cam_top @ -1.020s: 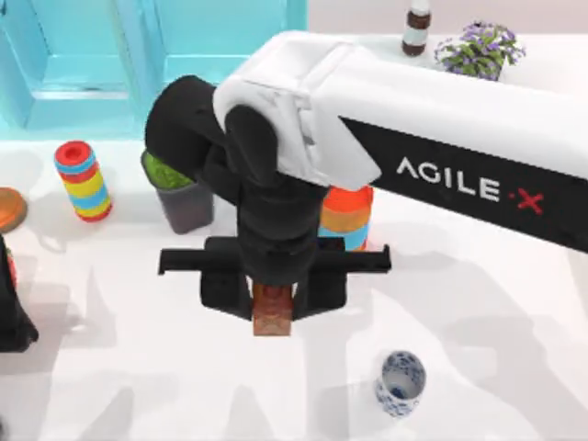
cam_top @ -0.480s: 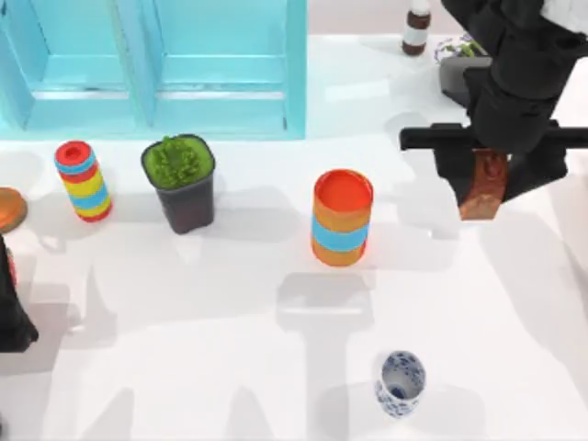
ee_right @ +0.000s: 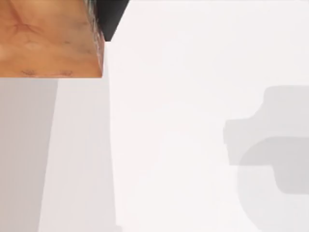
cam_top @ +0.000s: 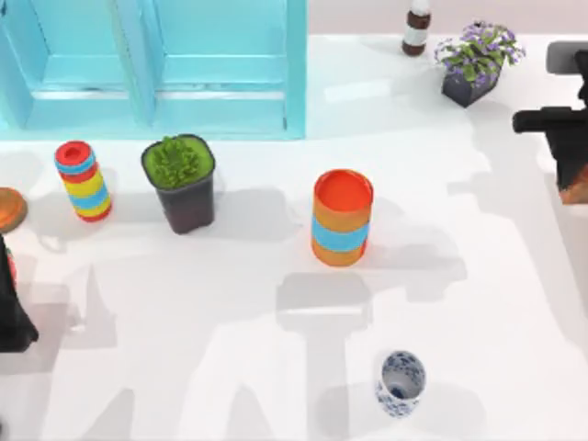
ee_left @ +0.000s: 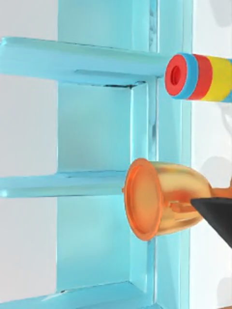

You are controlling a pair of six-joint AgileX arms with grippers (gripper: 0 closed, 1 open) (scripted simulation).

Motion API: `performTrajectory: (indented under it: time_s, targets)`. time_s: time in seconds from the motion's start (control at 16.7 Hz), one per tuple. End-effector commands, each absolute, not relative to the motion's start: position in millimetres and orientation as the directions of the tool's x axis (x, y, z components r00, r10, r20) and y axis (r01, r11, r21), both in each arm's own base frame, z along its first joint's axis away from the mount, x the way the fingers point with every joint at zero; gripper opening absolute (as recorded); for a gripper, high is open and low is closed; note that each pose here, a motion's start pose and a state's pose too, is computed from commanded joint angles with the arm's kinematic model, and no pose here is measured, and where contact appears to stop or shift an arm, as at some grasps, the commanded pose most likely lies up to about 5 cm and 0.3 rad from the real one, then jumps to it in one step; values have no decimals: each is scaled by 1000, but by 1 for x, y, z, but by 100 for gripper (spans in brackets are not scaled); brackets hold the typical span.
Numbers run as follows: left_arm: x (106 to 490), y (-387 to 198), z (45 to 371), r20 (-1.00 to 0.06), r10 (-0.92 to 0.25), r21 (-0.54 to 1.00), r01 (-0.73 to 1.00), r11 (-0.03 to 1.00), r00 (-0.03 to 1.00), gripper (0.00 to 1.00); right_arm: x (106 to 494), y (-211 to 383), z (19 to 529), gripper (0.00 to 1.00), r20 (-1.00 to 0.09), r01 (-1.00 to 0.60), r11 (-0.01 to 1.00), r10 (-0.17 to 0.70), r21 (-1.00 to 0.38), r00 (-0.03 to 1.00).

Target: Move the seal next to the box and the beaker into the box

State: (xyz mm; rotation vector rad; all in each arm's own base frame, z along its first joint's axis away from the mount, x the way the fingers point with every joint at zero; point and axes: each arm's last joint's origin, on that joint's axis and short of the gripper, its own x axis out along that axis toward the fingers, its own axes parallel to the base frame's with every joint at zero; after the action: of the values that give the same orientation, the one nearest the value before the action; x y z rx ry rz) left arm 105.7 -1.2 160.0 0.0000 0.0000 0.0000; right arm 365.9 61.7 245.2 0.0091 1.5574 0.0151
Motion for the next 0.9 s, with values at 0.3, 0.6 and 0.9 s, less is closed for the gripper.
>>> performTrajectory:
  time_s: [0.3, 0.6, 0.9]
  targets:
    - [106, -1, 160, 0, 0, 0, 0, 1000, 1000, 100, 367, 63, 239, 0, -1000, -4, 1000, 14, 14, 12]
    - [106, -1, 160, 0, 0, 0, 0, 1000, 1000, 100, 368, 63, 222, 0, -1000, -5, 1000, 15, 15, 13]
    - [106, -1, 160, 0, 0, 0, 0, 1000, 1000, 100, 368, 63, 205, 0, -1000, -4, 1000, 15, 15, 14]
